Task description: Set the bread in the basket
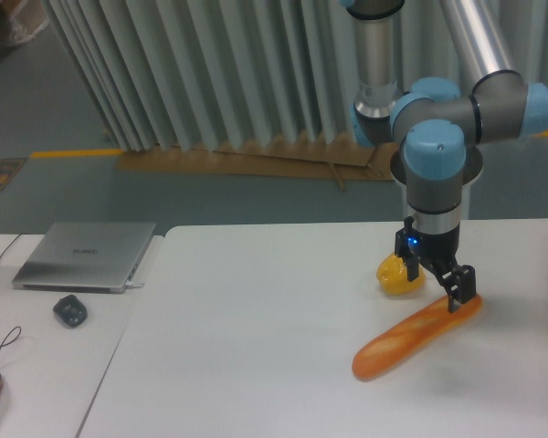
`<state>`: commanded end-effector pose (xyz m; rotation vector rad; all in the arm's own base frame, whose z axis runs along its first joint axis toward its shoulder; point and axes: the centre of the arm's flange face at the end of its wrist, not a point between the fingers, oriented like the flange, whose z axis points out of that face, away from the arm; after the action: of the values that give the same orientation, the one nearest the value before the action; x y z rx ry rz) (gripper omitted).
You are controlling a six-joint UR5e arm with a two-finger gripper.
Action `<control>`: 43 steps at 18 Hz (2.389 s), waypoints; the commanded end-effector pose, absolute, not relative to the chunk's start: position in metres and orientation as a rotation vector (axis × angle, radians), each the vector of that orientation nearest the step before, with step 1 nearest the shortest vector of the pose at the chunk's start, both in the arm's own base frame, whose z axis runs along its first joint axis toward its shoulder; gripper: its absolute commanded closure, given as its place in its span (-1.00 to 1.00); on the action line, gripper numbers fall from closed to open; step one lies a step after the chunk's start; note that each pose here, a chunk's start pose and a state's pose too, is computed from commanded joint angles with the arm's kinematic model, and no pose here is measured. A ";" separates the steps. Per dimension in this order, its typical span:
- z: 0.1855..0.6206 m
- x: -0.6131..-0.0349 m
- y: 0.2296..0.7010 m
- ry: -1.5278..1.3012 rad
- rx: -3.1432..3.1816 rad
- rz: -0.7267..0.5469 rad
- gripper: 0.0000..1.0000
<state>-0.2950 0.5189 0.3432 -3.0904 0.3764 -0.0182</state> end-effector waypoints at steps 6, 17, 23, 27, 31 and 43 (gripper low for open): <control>0.326 -0.279 0.542 0.381 -3.085 -0.012 -1.00; 0.327 -0.299 0.561 0.404 -3.062 0.187 -1.00; 0.325 -0.277 0.567 0.477 -3.101 0.296 -1.00; 0.316 -0.272 0.578 0.508 -3.103 0.285 -1.00; 0.300 -0.274 0.587 0.518 -3.110 0.274 -1.00; 0.283 -0.266 0.590 0.680 -3.093 0.245 -1.00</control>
<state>-0.2657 0.5897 0.2832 -3.0934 0.6799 0.2455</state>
